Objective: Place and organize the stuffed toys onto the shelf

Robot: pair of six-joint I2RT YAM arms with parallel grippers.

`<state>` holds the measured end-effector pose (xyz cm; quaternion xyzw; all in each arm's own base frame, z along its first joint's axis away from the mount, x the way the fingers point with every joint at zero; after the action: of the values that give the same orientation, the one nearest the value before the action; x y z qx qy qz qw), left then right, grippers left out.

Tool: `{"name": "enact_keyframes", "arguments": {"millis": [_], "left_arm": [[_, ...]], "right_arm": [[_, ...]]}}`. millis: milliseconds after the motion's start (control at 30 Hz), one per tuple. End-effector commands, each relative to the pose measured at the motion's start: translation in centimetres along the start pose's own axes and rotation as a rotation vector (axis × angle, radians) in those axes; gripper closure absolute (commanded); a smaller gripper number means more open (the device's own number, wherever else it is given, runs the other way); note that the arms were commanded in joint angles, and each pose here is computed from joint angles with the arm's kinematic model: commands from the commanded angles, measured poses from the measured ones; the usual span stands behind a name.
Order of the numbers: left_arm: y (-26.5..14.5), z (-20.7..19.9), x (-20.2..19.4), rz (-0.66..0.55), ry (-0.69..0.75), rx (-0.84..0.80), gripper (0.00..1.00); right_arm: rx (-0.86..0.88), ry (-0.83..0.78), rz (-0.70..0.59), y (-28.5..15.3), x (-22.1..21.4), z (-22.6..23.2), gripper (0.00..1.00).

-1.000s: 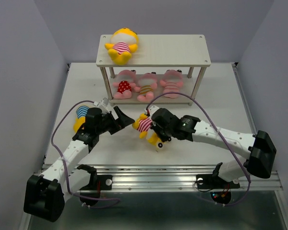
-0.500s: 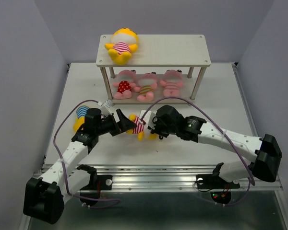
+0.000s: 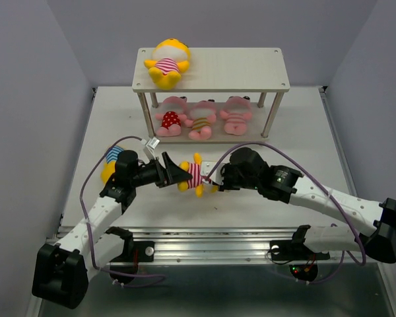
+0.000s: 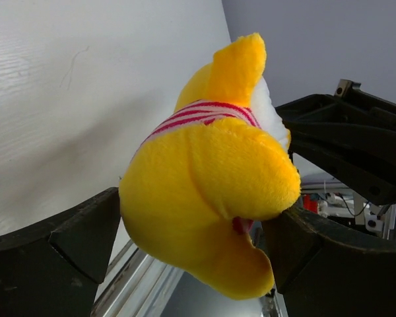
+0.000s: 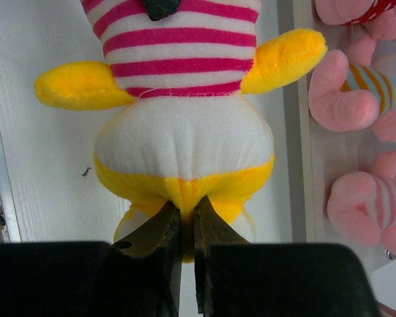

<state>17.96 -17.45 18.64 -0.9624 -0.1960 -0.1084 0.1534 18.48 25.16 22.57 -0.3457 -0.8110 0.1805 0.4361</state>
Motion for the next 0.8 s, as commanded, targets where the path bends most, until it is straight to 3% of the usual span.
{"name": "enact_keyframes", "arguments": {"millis": [0,67,100,167,200,300,333,433,467,600,767], "left_arm": [[-0.2,-1.6,0.0,0.034,0.068,-0.104,0.14],[-0.2,-1.8,0.1,0.030,0.077,-0.111,0.30],[-0.3,-1.9,0.0,0.028,0.084,-0.116,0.52],[-0.4,-2.0,0.0,0.019,0.095,-0.123,0.79],[-0.4,-2.0,0.1,0.015,0.093,-0.121,1.00],[-0.6,-2.1,0.1,-0.010,0.109,-0.123,1.00],[-0.6,-2.0,0.2,-0.025,0.111,-0.119,1.00],[-1.2,-3.2,0.7,-0.099,0.140,-0.139,1.00],[-1.4,-3.5,0.9,-0.126,0.147,-0.144,1.00],[-3.3,-6.9,2.5,-0.318,0.190,-0.191,1.00],[-5.7,-11.3,4.5,-0.508,0.250,-0.243,1.00]], "right_arm": [[-0.039,-0.065,-0.109,-0.2,2.1,-1.3,0.99],[-0.034,-0.069,-0.101,-0.2,2.0,-1.4,0.99],[-0.038,-0.067,-0.095,-0.2,2.0,-1.4,0.99],[-0.042,-0.068,-0.088,-0.2,1.9,-1.6,0.99],[-0.047,-0.068,-0.087,-0.2,1.9,-1.6,0.99],[-0.057,-0.067,-0.074,-0.3,1.8,-1.7,0.99],[-0.091,-0.044,-0.069,-0.4,1.9,-2.3,0.89],[-0.227,0.082,-0.036,-1.2,2.2,-4.2,0.50],[-0.264,0.117,-0.026,-1.5,2.2,-4.7,0.01],[-0.432,0.275,0.016,-3.1,1.6,-6.2,0.00],[-0.810,0.577,0.003,-8.9,0.4,-8.7,0.00]]}}
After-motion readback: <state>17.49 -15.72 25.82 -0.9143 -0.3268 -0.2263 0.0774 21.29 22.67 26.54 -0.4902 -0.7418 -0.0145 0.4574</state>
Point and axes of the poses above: each gripper's point midway between its finger pads, its own y axis out along the fingers, its own z axis along the line the jaws close on, x = y × z, the point moved 5 cm from there along -y, back along the fingers, and after that the axes turned 10 degrees about -y, right-handed, at the moved point
